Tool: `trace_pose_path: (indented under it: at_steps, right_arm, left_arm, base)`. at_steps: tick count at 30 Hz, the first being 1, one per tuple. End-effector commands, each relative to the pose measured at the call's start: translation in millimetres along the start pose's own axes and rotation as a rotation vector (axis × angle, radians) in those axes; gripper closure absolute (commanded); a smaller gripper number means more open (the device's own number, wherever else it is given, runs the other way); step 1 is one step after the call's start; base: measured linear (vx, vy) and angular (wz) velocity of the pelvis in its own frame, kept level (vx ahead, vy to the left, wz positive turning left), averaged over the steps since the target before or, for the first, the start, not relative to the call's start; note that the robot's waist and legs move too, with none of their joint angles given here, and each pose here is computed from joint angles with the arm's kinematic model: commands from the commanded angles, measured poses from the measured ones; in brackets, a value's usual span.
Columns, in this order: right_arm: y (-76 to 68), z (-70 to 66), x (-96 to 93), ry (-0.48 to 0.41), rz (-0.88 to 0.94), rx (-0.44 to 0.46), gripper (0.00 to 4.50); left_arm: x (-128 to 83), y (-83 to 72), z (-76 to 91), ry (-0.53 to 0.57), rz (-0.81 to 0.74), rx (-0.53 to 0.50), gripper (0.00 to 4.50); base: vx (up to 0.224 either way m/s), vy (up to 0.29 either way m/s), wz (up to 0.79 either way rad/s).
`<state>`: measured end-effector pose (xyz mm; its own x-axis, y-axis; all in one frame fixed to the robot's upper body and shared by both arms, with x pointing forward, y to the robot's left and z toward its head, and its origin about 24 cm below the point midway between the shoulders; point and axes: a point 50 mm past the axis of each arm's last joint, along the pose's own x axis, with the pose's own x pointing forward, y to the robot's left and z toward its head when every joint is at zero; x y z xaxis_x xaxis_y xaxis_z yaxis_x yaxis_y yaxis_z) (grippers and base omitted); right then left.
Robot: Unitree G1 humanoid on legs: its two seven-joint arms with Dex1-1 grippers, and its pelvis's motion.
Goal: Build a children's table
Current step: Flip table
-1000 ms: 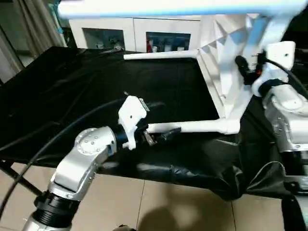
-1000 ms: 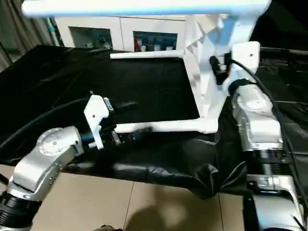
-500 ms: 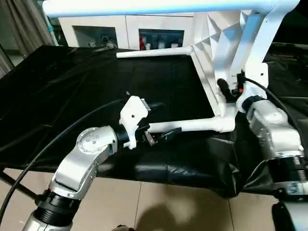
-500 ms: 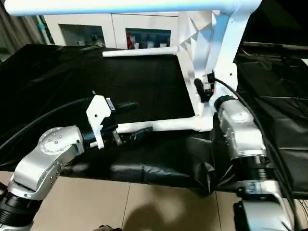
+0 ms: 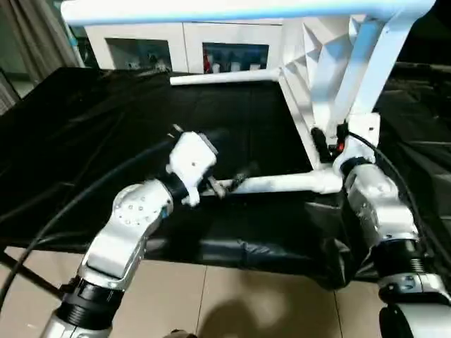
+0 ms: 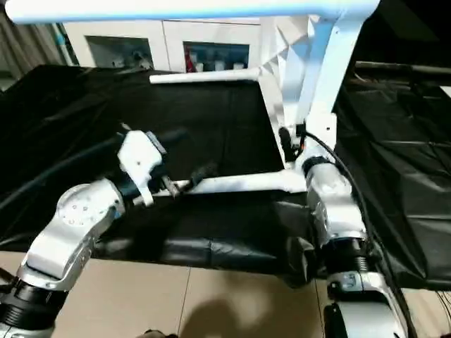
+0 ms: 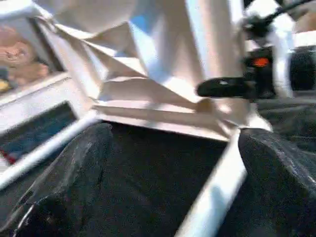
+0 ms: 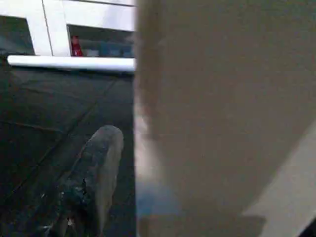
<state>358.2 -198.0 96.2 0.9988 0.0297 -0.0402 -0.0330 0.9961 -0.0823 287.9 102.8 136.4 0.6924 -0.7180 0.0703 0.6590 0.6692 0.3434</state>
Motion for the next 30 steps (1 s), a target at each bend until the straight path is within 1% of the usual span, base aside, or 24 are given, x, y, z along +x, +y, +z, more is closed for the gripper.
trace_pose_path:
  at_steps: [1, 2, 3, 4, 6, 7, 8, 9, 10, 11, 12, 15, 18, 19, 21, 23, 24, 28, 29, 30]
  right_arm:
    - [-1.1, -2.7, 0.4, 0.007, -0.005, 0.012, 1.59]
    - [-1.8, -4.6, 0.4, 0.016, -0.008, 0.004, 1.67]
    - [-1.8, -4.6, 0.4, 0.016, -0.008, 0.004, 1.77]
    - [-2.0, -5.0, 0.4, 0.017, -0.009, 0.002, 1.87]
    - [-2.7, -5.8, 1.7, 0.017, -0.015, 0.000, 2.03]
    - [-2.7, -5.8, 1.7, 0.017, -0.015, 0.000, 2.12]
    - [-2.6, -6.0, 2.4, 0.016, -0.017, -0.003, 2.31]
    - [-2.4, -6.0, 2.7, 0.016, -0.018, -0.005, 2.31]
    - [-2.3, -6.1, 2.9, 0.015, -0.018, -0.006, 2.43]
    - [-1.6, -6.2, 3.3, 0.012, -0.017, -0.009, 2.46]
    - [-1.0, -6.2, 3.6, 0.010, -0.015, -0.011, 2.46]
    - [0.2, -6.0, 3.8, 0.006, -0.011, -0.015, 2.57]
    - [-0.1, -5.3, 3.8, 0.001, -0.010, -0.022, 2.58]
    - [-1.3, -4.8, 3.8, -0.005, -0.013, -0.028, 2.59]
    - [-4.1, -2.6, 3.7, -0.017, -0.015, -0.048, 2.59]
    - [-5.4, -1.0, 3.6, -0.025, -0.016, -0.061, 2.59]
    - [-9.9, 5.1, 3.9, -0.047, -0.025, -0.085, 2.60]
    - [-14.5, 11.6, 5.6, -0.066, -0.033, -0.108, 2.60]
    - [-15.7, 14.6, 6.0, -0.076, -0.034, -0.117, 2.60]
    - [-15.9, 15.5, 6.1, -0.080, -0.035, -0.119, 2.60]
  left_arm:
    - [-2, 5.5, 4.9, -0.035, 0.027, 0.064, 0.00]
    - [-4, 9.6, 7.8, -0.051, 0.065, 0.166, 0.00]
    - [-4, 9.6, 7.8, -0.051, 0.065, 0.166, 0.00]
    - [-5, 10.9, 8.8, -0.055, 0.078, 0.205, 0.00]
    - [-6, 14.8, 16.3, -0.096, 0.111, 0.430, 0.00]
    - [-6, 14.8, 16.3, -0.096, 0.111, 0.430, 0.00]
    - [-8, 17.6, 21.6, -0.128, 0.139, 0.570, 0.00]
    - [-10, 19.7, 23.3, -0.133, 0.165, 0.642, 0.00]
    - [-10, 20.7, 23.6, -0.134, 0.177, 0.656, 0.00]
    - [-13, 26.2, 25.3, -0.141, 0.244, 0.716, 0.00]
    - [-15, 30.1, 26.5, -0.148, 0.288, 0.744, 0.00]
    - [-21, 39.5, 29.4, -0.162, 0.375, 0.744, 0.00]
    - [-25, 49.1, 38.2, -0.185, 0.459, 0.781, 0.00]
    - [-28, 57.5, 49.1, -0.219, 0.530, 0.852, 0.00]
    - [-31, 67.2, 65.7, -0.270, 0.606, 0.939, 0.00]
    - [-31, 70.7, 72.7, -0.291, 0.629, 0.969, 0.00]
    - [-31, 76.9, 88.0, -0.327, 0.657, 1.042, 0.00]
    - [-30, 81.6, 103.0, -0.378, 0.673, 1.113, 0.00]
    - [-27, 85.4, 105.1, -0.361, 0.660, 1.132, 0.00]
    - [-25, 87.2, 103.8, -0.343, 0.653, 1.133, 0.00]
  base:
    - [0.000, 0.000, 0.00]
    - [0.000, 0.000, 0.00]
    - [0.000, 0.000, 0.00]
    - [0.000, 0.000, 0.00]
    - [0.000, 0.000, 0.00]
    - [0.000, 0.000, 0.00]
    - [0.000, 0.000, 0.00]
    - [0.000, 0.000, 0.00]
    - [0.000, 0.000, 0.00]
    - [0.000, 0.000, 0.00]
    - [0.000, 0.000, 0.00]
    - [0.000, 0.000, 0.00]
    - [0.000, 0.000, 0.00]
    - [0.000, 0.000, 0.00]
    - [0.000, 0.000, 0.00]
    - [0.000, 0.000, 0.00]
    - [0.000, 0.000, 0.00]
    - [0.000, 0.000, 0.00]
    - [0.000, 0.000, 0.00]
    - [0.000, 0.000, 0.00]
